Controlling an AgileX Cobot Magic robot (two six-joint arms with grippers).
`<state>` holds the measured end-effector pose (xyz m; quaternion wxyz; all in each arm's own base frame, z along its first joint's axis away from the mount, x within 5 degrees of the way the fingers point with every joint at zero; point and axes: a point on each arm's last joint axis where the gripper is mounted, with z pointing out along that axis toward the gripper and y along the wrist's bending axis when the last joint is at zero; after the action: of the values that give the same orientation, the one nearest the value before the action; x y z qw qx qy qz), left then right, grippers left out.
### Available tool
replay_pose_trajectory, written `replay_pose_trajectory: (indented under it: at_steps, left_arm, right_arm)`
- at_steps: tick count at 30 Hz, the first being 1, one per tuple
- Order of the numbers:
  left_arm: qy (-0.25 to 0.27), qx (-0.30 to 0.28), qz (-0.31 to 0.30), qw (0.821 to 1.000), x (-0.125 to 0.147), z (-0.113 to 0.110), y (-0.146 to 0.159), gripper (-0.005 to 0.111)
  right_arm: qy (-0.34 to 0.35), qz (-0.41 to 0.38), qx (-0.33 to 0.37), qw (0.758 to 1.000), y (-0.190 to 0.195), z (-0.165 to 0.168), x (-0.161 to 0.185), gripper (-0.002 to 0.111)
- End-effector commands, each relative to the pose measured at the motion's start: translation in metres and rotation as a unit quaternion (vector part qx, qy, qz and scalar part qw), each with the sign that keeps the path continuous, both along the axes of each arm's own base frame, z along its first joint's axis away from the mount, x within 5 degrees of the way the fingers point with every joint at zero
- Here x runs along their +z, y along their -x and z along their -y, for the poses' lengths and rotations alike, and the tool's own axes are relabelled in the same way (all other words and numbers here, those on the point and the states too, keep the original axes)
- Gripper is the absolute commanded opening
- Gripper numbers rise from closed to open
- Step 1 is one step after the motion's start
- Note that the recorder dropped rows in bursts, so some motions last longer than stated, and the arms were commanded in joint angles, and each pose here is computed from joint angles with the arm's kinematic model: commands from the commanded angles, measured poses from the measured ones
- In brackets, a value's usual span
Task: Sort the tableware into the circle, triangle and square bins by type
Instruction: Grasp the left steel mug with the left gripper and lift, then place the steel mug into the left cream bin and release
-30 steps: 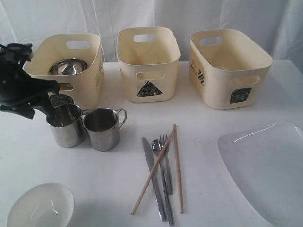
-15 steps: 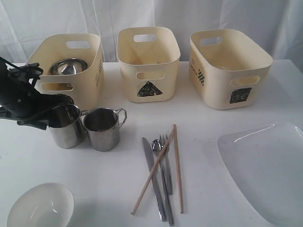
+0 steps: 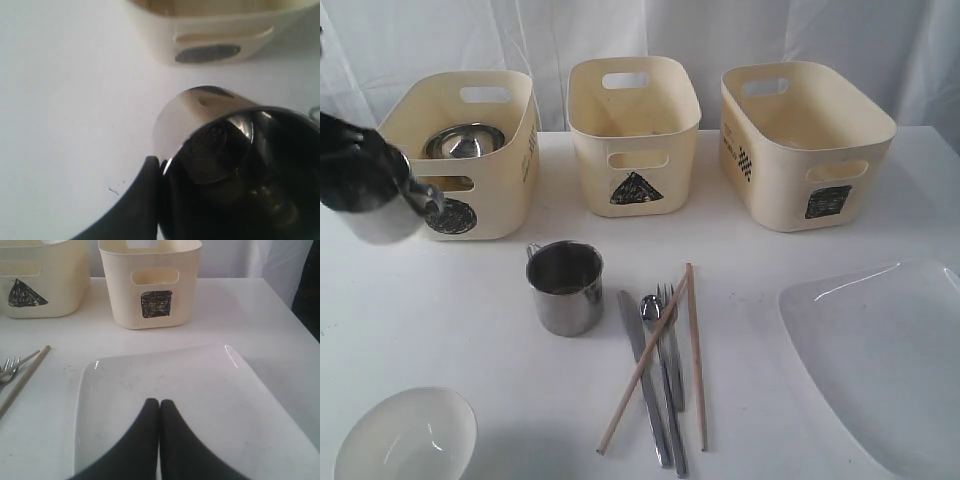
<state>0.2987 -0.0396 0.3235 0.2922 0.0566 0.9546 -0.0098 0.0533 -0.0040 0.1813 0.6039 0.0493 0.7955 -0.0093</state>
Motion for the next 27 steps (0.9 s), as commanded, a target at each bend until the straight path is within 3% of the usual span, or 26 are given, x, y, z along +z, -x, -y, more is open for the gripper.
replay_pose_trajectory:
  at_steps: [1,6,9,12,18,21,27]
  left_arm:
    - [-0.001,-0.021,0.156,0.987,0.062,-0.004,0.025,0.000]
    - [0.026,-0.026,0.373,0.927,0.104,-0.001,0.016,0.000]
    - [0.036,-0.028,0.447,0.893,0.111,0.002,0.001,0.000]
    - [0.031,-0.035,0.476,0.878,0.102,0.006,-0.019,0.000]
    - [-0.014,-0.066,0.475,0.878,0.038,0.016,-0.083,0.000]
    - [-0.041,-0.084,0.443,0.891,-0.009,0.020,-0.111,0.001]
    - [-0.044,-0.089,0.352,0.931,-0.074,0.022,-0.133,0.028]
  right_arm:
    - [-0.001,0.006,0.000,1.000,0.000,0.000,0.000,0.000]
    - [-0.001,0.006,0.000,1.000,0.000,0.000,0.000,0.000]
    - [-0.001,0.006,0.000,1.000,0.000,0.000,0.000,0.000]
    - [-0.001,0.006,0.000,1.000,0.000,0.000,0.000,0.000]
    - [-0.001,0.006,0.000,1.000,0.000,0.000,0.000,0.000]
    - [-0.001,0.006,0.000,1.000,0.000,0.000,0.000,0.000]
    - [-0.001,0.006,0.000,1.000,0.000,0.000,0.000,0.000]
